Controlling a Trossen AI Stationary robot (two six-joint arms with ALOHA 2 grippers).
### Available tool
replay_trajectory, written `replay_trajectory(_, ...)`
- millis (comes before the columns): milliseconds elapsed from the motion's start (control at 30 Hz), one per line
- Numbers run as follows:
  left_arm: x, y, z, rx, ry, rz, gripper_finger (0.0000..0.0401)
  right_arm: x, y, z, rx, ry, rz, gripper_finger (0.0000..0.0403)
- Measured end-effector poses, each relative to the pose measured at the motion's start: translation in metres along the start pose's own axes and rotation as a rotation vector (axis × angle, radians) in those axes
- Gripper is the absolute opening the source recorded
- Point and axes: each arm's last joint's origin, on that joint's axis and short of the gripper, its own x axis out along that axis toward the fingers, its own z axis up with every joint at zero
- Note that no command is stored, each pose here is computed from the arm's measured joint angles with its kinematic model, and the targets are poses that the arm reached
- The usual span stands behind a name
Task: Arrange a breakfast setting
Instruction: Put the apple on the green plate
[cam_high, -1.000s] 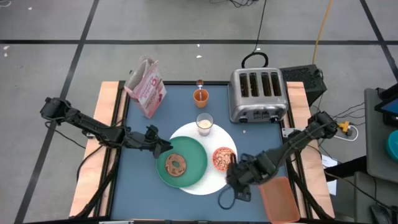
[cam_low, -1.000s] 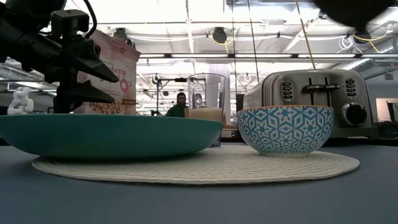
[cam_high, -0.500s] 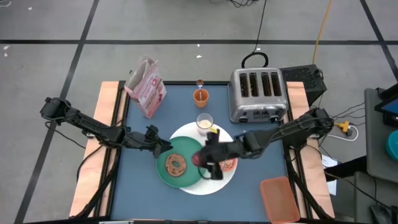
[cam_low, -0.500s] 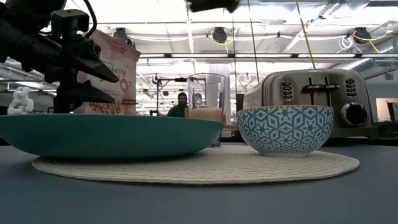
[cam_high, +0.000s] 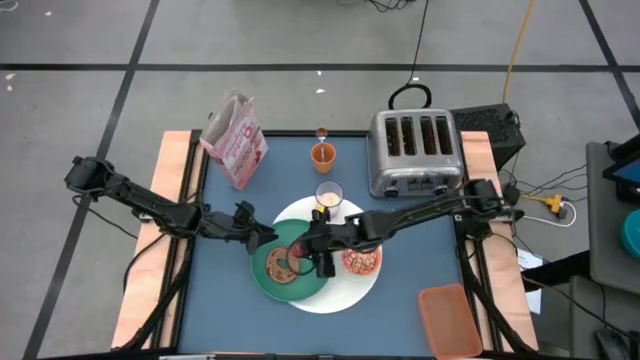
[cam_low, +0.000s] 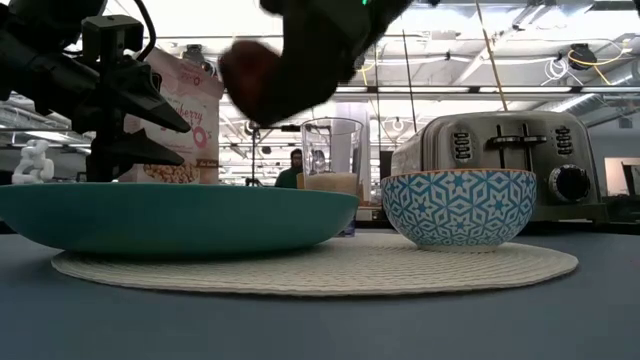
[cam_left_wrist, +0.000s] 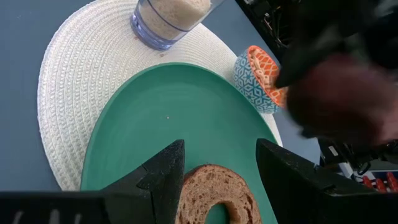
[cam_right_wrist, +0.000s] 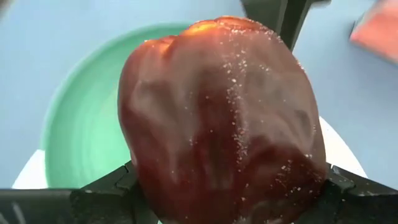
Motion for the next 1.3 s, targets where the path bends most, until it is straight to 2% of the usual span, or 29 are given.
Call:
replay_trajectory(167, 0.0, 0.0, 0.0, -0.004, 0.0, 0.0, 0.0202, 0.025, -0.005, -0.014, 0.005, 0.069, -0.012, 0.0256)
replay_trajectory(367, 0.0, 0.0, 0.0, -0.004, 0.0, 0.001, 0.0202, 0.038, -0.009, -0.023, 0.024, 0.117, -0.021, 0.0256)
replay_trajectory(600, 0.0, 0.0, 0.0, -0.004, 0.0, 0.001, 0.0202, 0.038, -0.012, -0.025, 0.195, 0.15, 0.107, 0.0256)
replay_trajectory(667, 0.0, 0.0, 0.0, -0.004, 0.0, 0.001, 0.0202, 0.038, -0.012, -0.026, 0.223, 0.165, 0.111, 0.0256)
replay_trajectory(967, 0.0, 0.0, 0.0, -0.004, 0.001, 0.001, 0.0202, 0.043, -0.011, -0.037, 0.224, 0.251, 0.1, 0.0256)
replay_trajectory(1300, 0.0, 0.0, 0.0, -0.005, 0.001, 0.002, 0.0202, 0.044, -0.011, -0.036, 0.22, 0.237, 0.1, 0.0258)
